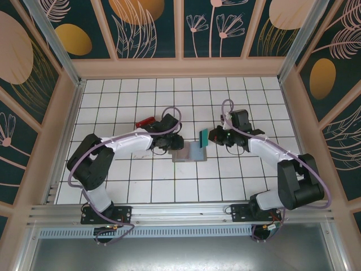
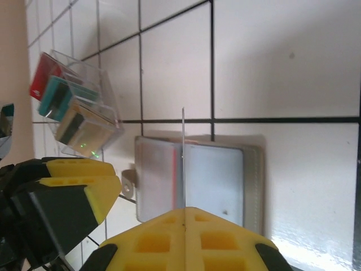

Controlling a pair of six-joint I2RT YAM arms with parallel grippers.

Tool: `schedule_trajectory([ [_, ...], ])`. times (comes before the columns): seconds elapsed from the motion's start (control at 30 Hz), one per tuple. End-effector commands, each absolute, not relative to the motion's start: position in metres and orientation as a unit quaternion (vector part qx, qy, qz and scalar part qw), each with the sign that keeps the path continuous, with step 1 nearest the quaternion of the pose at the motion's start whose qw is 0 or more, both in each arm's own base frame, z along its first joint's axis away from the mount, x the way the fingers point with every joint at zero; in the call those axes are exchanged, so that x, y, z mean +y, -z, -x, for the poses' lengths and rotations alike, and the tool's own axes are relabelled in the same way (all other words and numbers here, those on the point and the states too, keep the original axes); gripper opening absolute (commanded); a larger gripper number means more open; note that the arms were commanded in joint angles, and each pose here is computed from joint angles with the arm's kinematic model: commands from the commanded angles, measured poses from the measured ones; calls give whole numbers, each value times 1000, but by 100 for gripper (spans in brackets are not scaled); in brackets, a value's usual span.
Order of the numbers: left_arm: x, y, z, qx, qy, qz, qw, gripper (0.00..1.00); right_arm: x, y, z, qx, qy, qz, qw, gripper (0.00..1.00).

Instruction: Take the credit cards out of the card holder

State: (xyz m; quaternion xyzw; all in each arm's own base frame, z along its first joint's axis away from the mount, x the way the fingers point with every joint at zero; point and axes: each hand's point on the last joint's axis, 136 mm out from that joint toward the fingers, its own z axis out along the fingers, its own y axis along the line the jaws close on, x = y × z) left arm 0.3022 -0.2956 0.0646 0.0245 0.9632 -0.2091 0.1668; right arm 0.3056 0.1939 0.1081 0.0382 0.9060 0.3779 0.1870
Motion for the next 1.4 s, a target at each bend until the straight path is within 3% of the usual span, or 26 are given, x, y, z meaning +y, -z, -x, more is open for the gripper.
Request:
schedule_trajectory([
  [0.0, -304, -116, -314, 945, 259, -12, 200, 41, 201, -142, -314, 887, -412, -31, 208, 0],
  [0.37, -334, -181, -324, 854, 483, 37, 190, 39, 229, -211, -315, 810, -538, 0, 234, 0],
  [0.63, -334, -201, -326, 808, 558, 60, 181, 36, 234, -227, -307, 779, -581, 9, 235, 0],
  [0.87, -336, -210, -323, 789, 585, 60, 178, 32, 234, -221, -304, 780, -582, 5, 229, 0],
  [1.37, -319, -204, -330, 799, 559, 94, 200, 34, 228, -210, -307, 789, -568, -15, 233, 0],
])
